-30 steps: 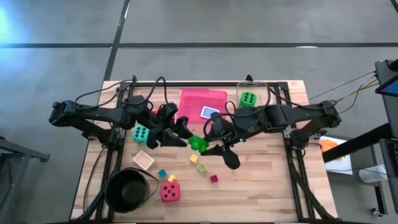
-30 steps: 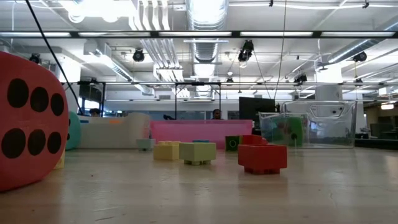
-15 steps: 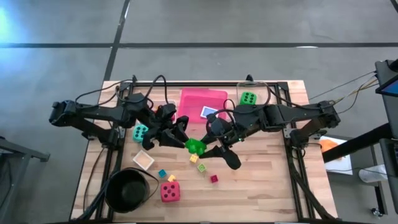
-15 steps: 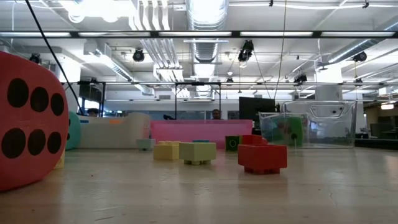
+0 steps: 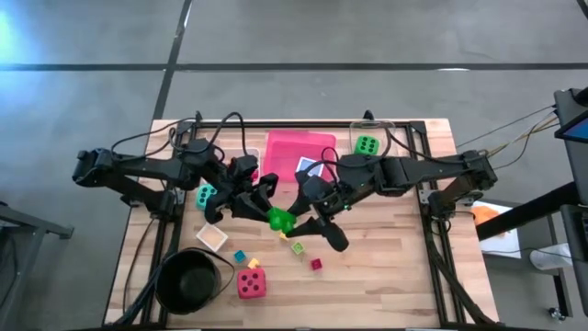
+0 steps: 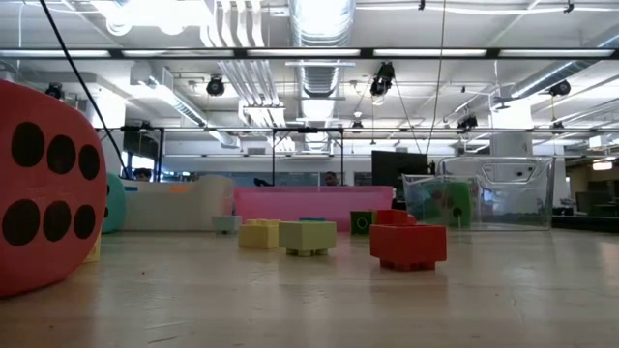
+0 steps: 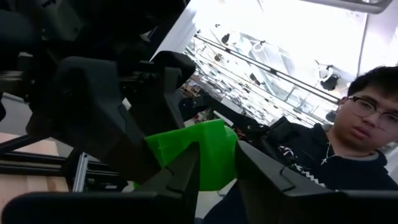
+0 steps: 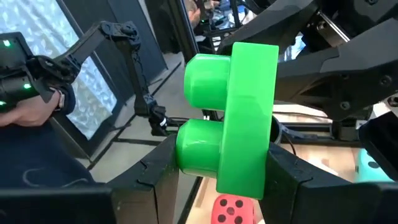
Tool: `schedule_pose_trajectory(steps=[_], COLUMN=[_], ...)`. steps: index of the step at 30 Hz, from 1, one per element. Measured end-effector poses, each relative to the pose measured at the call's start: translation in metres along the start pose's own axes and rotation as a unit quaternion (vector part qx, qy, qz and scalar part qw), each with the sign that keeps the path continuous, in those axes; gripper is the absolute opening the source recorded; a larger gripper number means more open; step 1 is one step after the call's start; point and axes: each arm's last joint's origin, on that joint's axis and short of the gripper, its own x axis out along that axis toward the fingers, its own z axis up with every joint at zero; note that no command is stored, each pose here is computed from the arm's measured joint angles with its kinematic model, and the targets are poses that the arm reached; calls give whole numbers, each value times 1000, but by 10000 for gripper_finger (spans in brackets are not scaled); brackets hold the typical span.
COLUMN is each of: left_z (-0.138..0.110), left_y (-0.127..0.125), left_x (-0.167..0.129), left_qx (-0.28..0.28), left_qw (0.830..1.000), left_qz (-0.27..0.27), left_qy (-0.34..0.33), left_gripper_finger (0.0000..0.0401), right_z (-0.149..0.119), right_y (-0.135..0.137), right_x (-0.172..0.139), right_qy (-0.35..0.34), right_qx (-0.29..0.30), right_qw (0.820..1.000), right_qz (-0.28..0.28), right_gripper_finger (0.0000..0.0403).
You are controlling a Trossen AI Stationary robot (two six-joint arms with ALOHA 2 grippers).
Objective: Pick & Place Toys
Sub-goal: Put the green game piece into the white bin
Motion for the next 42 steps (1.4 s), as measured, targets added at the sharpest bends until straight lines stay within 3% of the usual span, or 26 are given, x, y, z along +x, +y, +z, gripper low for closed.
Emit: schedule_pose_trajectory(steps=[4,10,19,30,37,42], left_z=[0,0,0,0,1,-1], left_y=[0,0,0,0,-3,-3], left_x=[0,0,0,-1,-3,-9], left_qx=[0,-7,-17,-41,-65,-107], left_qw=[1000,1000,1000,999,998,993], left_qz=[-1,-4,2,4,7,39], left_qy=[1,4,0,-2,0,9], left_gripper_finger=[94,10,2,1,0,0], right_z=[1,2,3,3,1,-2], right_y=[0,-1,0,1,-1,-2], right_x=[0,-2,-2,-4,-12,-19], right_qy=[-3,-7,-9,-7,2,11], right_qx=[-6,-5,5,13,48,86], right_qw=[1000,1000,1000,1000,996,988], right_qz=[0,-6,-3,0,-76,-124], right_gripper_finger=[159,231,308,360,362,362])
